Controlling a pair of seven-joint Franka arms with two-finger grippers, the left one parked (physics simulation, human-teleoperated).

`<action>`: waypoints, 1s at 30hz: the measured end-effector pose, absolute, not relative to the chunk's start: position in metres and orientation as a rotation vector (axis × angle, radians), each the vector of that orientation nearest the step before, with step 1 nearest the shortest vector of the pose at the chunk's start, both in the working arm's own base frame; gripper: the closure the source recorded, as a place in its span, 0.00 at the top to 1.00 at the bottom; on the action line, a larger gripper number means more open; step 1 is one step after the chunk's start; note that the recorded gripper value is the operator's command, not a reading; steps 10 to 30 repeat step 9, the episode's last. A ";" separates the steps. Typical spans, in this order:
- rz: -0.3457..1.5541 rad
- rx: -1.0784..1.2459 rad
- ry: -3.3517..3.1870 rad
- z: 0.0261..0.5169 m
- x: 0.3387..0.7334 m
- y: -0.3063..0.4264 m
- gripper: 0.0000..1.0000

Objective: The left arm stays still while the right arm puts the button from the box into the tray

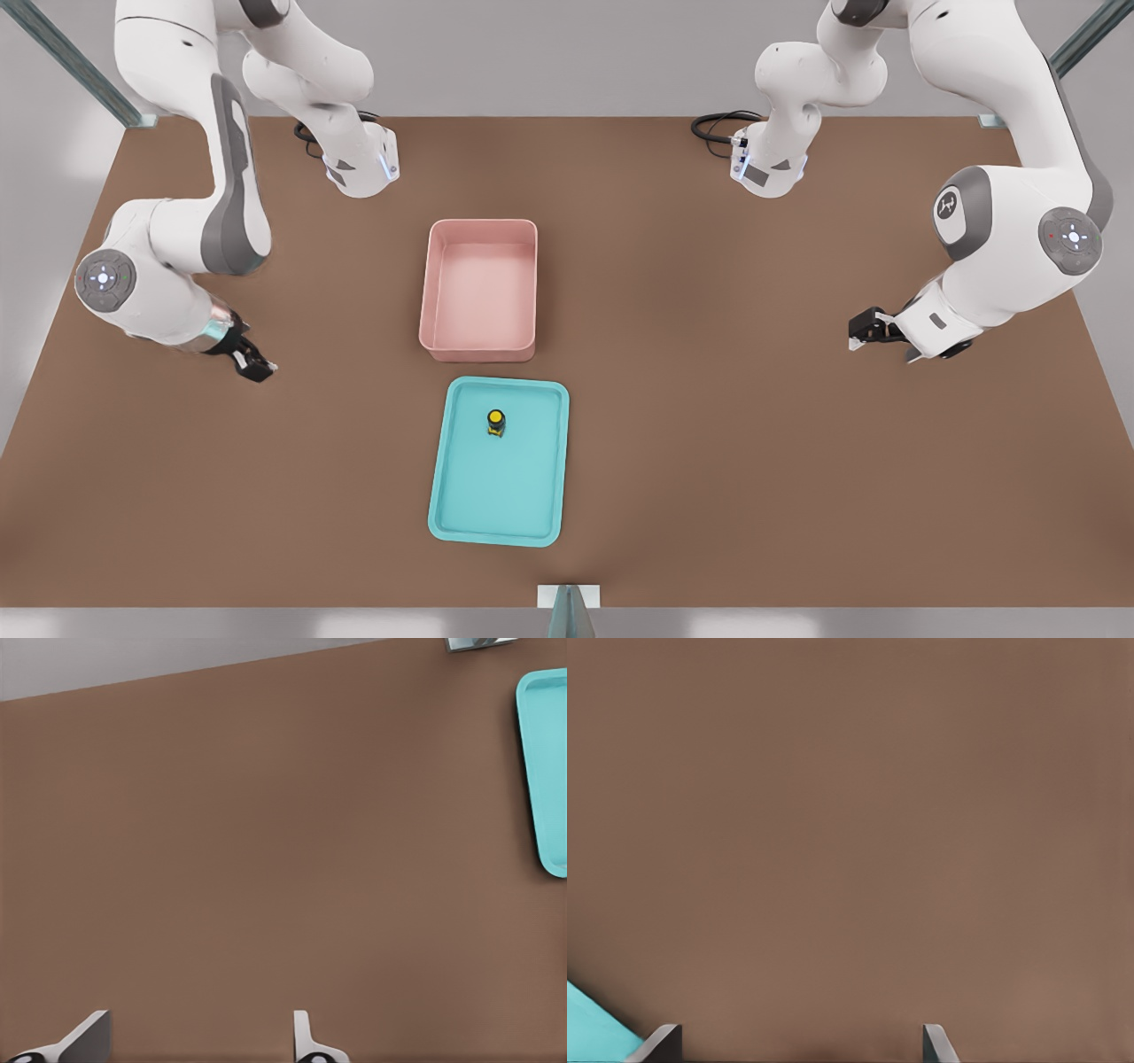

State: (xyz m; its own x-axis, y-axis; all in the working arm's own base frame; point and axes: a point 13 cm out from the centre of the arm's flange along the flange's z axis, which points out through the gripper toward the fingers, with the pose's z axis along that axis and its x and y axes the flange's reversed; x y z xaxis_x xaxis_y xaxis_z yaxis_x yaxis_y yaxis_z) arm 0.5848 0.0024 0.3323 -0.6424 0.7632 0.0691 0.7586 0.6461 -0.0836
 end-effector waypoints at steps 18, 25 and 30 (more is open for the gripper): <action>0.050 -0.813 -2.881 0.327 0.581 0.010 1.00; 0.050 -0.813 -2.881 0.327 0.581 0.010 1.00; 0.050 -0.813 -2.881 0.327 0.581 0.010 1.00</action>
